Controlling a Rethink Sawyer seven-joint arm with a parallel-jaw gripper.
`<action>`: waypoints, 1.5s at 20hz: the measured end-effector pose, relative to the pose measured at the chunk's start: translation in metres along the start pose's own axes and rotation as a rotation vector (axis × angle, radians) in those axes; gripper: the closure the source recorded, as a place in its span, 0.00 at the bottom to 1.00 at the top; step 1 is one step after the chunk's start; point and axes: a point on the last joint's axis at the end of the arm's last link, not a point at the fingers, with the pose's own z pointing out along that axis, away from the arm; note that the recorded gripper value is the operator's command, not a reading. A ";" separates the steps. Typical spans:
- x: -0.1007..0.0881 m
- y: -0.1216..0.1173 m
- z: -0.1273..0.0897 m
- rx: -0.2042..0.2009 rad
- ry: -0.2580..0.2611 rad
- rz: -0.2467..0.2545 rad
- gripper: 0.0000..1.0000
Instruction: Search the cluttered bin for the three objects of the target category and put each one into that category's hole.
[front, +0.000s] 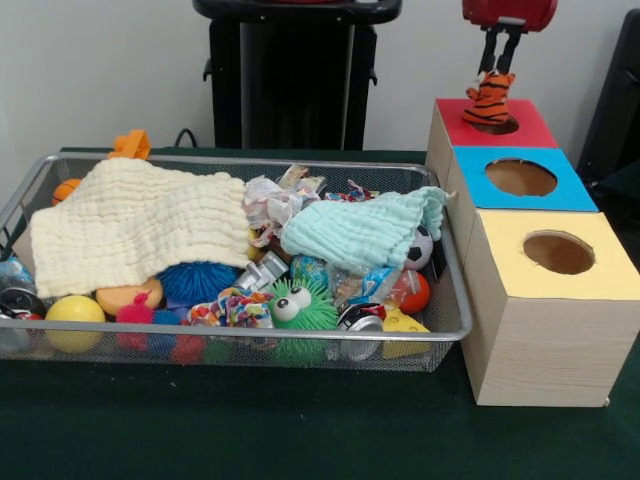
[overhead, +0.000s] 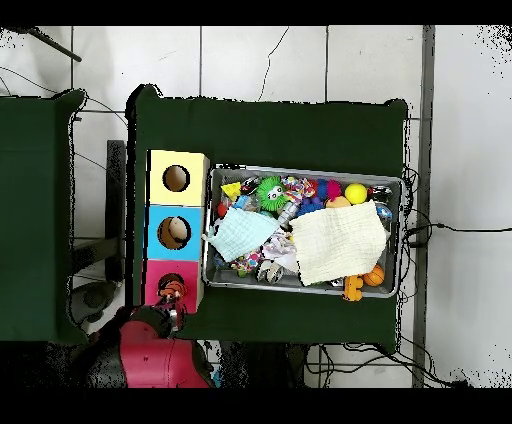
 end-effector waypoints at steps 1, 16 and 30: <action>0.000 0.002 0.001 -0.001 0.001 0.001 1.00; 0.000 0.009 0.002 -0.007 0.006 0.017 1.00; 0.001 0.018 0.000 -0.013 0.002 0.023 1.00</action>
